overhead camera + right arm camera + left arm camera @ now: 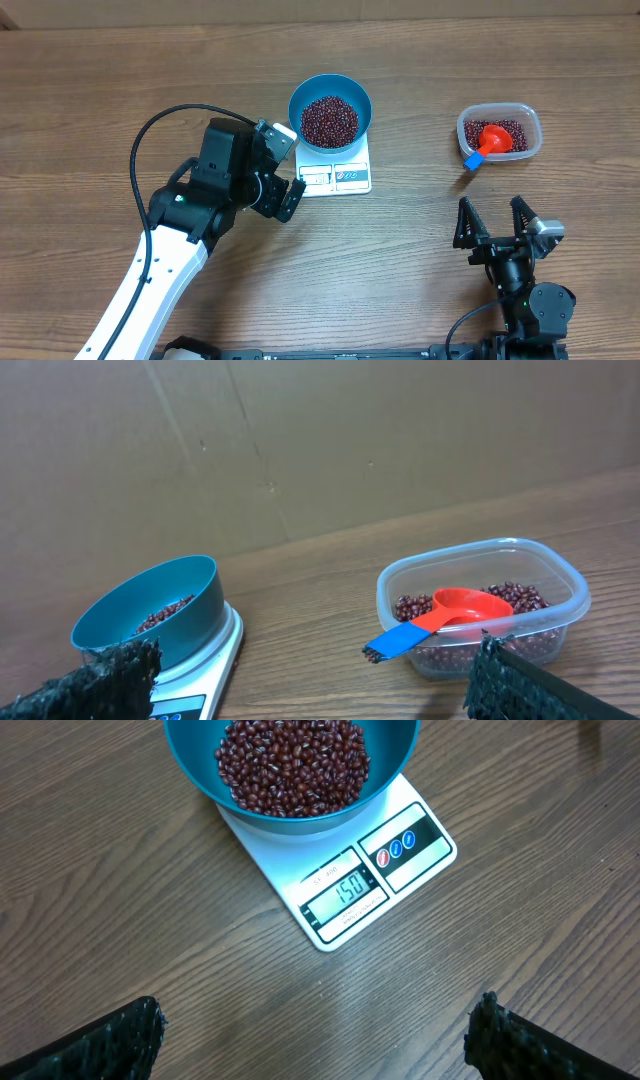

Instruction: Scoop item into bowl and weigh 150g on scale

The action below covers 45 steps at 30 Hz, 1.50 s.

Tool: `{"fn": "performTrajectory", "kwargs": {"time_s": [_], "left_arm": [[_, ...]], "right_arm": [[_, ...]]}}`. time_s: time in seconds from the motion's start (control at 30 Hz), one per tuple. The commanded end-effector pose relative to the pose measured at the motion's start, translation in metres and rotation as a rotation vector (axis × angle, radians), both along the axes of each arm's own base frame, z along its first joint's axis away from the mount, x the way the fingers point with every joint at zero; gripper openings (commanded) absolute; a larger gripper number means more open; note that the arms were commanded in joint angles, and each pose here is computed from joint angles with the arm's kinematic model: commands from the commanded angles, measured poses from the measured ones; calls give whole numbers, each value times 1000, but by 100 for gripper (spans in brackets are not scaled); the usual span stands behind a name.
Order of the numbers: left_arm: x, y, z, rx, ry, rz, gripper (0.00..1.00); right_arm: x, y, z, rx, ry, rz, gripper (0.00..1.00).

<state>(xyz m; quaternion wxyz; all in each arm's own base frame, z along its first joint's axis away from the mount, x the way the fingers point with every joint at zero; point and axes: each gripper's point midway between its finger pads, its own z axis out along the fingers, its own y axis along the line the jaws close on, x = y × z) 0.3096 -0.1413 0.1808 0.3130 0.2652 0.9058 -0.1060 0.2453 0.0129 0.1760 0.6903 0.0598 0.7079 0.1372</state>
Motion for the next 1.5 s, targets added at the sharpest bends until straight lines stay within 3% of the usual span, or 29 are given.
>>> {"fn": "performTrajectory", "kwargs": {"time_s": [0.0,0.17,0.33,0.5,0.73,1.0,1.47], "left_arm": [[1,2,3,9,-19,-8,100],[3,18,15,38,-113,31,100],[6,37,35,-103,-342,79,100],[-11,65,55,-208,-587,160,100],[-41,102,49,-200,-851,265,100],[-58,118,23,-161,-944,331,100],[-65,120,-21,-160,-839,360,100]], "right_arm": [[0,1,-1,-1,-8,5,100],[0,1,-1,-1,-8,5,100],[0,1,-1,-1,-8,5,100],[0,1,-1,-1,-8,5,100],[0,1,-1,-1,-8,5,100],[0,1,-1,-1,-8,5,100],[0,1,-1,-1,-8,5,100]]}}
